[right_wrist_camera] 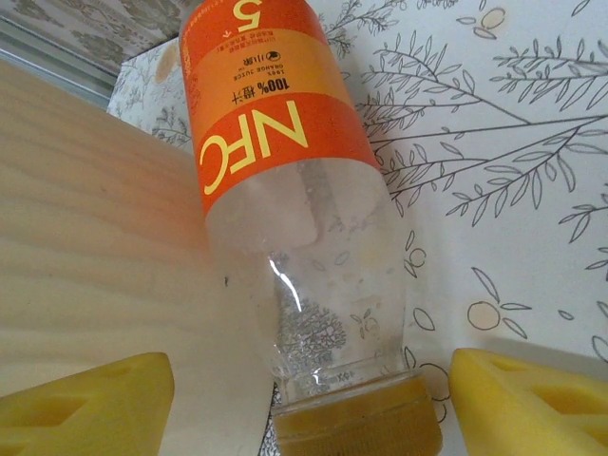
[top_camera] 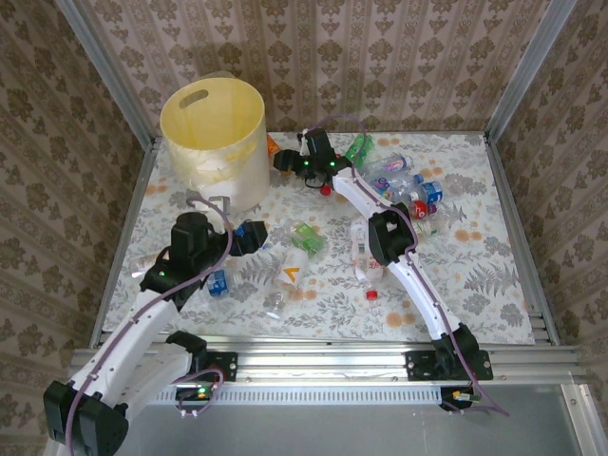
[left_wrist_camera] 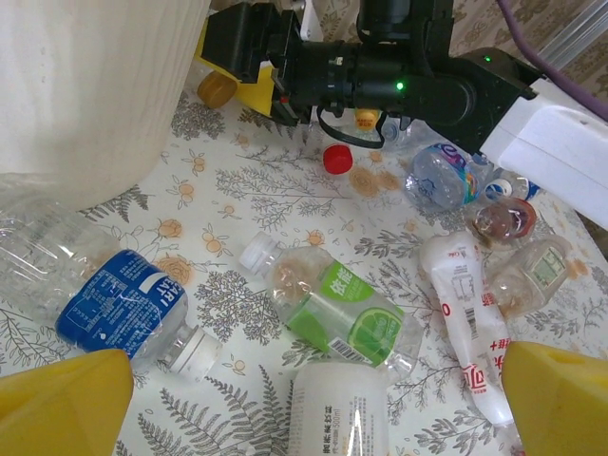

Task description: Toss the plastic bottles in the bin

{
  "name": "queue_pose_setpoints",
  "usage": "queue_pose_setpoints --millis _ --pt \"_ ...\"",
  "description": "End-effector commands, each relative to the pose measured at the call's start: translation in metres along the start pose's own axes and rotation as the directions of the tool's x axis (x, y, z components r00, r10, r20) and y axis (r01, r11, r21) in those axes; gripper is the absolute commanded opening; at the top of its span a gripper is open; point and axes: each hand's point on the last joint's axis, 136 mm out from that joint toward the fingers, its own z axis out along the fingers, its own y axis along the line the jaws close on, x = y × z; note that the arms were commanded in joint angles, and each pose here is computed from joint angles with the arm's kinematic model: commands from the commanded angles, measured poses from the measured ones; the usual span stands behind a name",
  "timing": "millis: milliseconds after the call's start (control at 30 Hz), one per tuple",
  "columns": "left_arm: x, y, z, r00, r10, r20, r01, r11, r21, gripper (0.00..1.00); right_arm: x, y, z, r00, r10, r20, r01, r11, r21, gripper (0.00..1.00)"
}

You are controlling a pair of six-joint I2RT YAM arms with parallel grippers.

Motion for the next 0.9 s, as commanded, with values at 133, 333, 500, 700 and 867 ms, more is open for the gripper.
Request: queue_pose_setpoints --millis 133,333,500,700,867 --pt "-0.01 -0.004 -0.013 1.0 0.014 0.024 -0.014 1.0 0.006 1.0 0.026 -0.002 0.007 0.997 0.035 -0.072 -0.033 0.999 0.029 0.72" --pt "-0.009 -0.002 -0.017 0.999 0.01 0.03 -0.01 1.0 0.005 1.0 0.039 -0.003 0.009 0.994 0.03 -0.103 -0.024 0.998 0.059 0.69" --pt "-0.007 -0.002 -0.019 1.0 0.009 0.027 -0.009 1.0 0.008 1.0 0.049 -0.009 0.011 0.99 0.051 -0.128 -0.041 0.996 0.076 0.69" --pt "-0.006 0.0 -0.021 1.0 0.004 0.028 -0.005 1.0 0.008 1.0 0.056 -0.008 0.012 0.988 0.067 -0.141 -0.054 0.994 0.092 0.69" --pt "-0.005 -0.001 -0.021 1.0 0.002 0.029 -0.002 1.0 0.014 1.0 0.06 -0.002 0.018 0.986 0.094 -0.141 -0.088 0.995 0.049 0.68"
